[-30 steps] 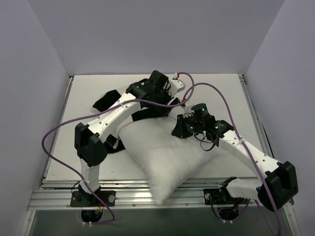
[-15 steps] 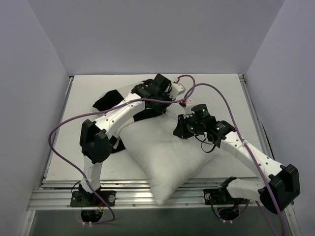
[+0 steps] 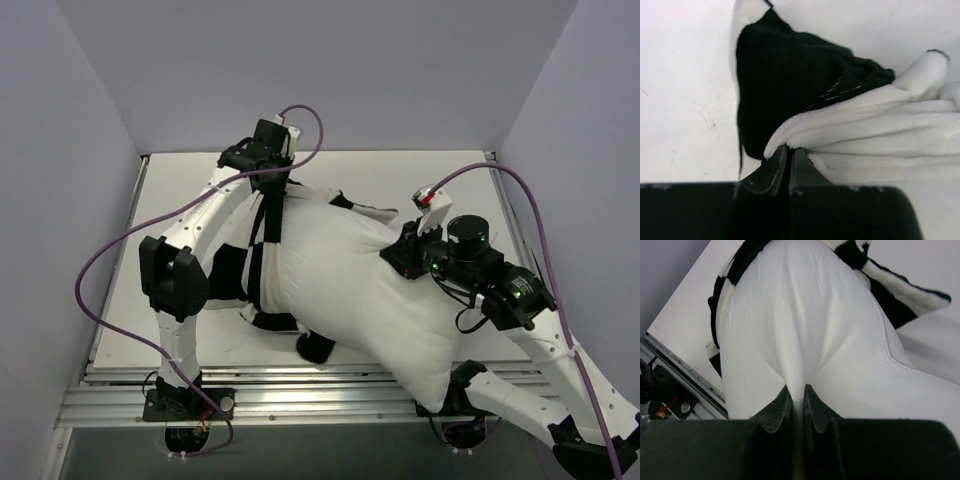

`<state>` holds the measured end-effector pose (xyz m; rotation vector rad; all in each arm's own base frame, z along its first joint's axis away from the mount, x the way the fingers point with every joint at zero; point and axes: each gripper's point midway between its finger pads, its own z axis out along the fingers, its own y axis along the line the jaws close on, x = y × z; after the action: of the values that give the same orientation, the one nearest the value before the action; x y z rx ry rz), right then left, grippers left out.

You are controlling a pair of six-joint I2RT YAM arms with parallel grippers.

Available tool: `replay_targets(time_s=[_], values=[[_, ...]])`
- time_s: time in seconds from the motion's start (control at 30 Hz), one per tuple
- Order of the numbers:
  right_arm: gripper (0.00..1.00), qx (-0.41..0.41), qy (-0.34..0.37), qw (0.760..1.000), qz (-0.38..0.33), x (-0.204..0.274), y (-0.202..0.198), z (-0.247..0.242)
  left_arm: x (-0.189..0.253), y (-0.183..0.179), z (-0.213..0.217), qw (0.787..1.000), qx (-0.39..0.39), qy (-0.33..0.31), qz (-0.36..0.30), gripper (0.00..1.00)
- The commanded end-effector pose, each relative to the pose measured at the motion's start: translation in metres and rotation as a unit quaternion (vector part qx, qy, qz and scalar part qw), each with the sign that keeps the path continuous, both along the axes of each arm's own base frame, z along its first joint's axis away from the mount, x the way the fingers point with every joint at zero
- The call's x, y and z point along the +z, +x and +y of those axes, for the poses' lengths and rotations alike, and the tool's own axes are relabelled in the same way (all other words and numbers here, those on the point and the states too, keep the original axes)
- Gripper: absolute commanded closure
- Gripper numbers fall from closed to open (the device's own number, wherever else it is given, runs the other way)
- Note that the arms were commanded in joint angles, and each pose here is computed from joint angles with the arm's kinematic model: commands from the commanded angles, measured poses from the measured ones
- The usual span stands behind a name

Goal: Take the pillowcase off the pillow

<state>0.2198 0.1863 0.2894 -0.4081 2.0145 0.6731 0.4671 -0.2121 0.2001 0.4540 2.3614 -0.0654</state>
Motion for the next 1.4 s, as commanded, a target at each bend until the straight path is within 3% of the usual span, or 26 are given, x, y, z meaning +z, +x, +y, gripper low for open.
replay_targets(time_s=[0.0,0.27,0.47,0.63,0.73,0.87,0.97,1.0,1.03,1.1,1.17,1.23,1.27,1.37], values=[[1.00,-0.020,0.021,0.997,-0.071,0.060,-0.021,-0.026,0.060,0.049,0.109,0.975,0.181,0.051,-0.115,0.98],[1.00,-0.075,0.001,0.994,-0.081,0.069,-0.023,-0.052,0.032,0.057,0.191,0.953,0.279,0.079,-0.088,0.98],[1.00,-0.131,-0.005,0.989,-0.066,0.063,-0.013,-0.066,-0.005,0.069,0.208,0.949,0.305,0.046,-0.055,0.98],[1.00,-0.113,-0.037,0.993,-0.002,0.014,0.000,-0.047,0.011,0.085,0.154,0.969,0.233,-0.043,-0.076,0.94],[1.00,-0.094,-0.026,0.995,0.030,-0.016,0.009,-0.027,0.049,0.087,0.108,0.972,0.175,-0.092,-0.124,0.91],[0.99,-0.100,-0.035,0.992,0.061,-0.046,0.026,-0.014,0.110,0.072,0.065,0.961,0.124,-0.157,-0.191,0.75],[0.69,-0.108,-0.048,0.991,0.069,-0.056,0.035,-0.011,0.132,0.048,0.056,0.952,0.116,-0.193,-0.208,0.67],[0.51,-0.110,-0.051,0.990,0.066,-0.056,0.036,-0.011,0.136,0.039,0.057,0.950,0.115,-0.199,-0.212,0.61],[0.43,-0.111,-0.054,0.991,0.061,-0.053,0.038,-0.011,0.138,0.031,0.057,0.948,0.116,-0.206,-0.213,0.50],[0.25,-0.118,-0.064,0.990,0.040,-0.045,0.043,-0.015,0.141,0.001,0.064,0.943,0.122,-0.223,-0.215,0.39],[0.17,-0.120,-0.071,0.990,0.030,-0.040,0.045,-0.016,0.157,-0.029,0.074,0.936,0.127,-0.238,-0.228,0.25],[0.10,-0.115,-0.078,0.990,0.015,-0.032,0.047,-0.015,0.132,-0.051,0.083,0.941,0.141,-0.227,-0.208,0.15],[0.08,-0.115,-0.080,0.990,0.011,-0.030,0.047,-0.015,0.141,-0.071,0.088,0.937,0.140,-0.239,-0.212,0.13],[0.04,-0.105,-0.080,0.991,-0.003,-0.024,0.049,-0.009,0.101,-0.112,0.090,0.947,0.134,-0.242,-0.164,0.09]])
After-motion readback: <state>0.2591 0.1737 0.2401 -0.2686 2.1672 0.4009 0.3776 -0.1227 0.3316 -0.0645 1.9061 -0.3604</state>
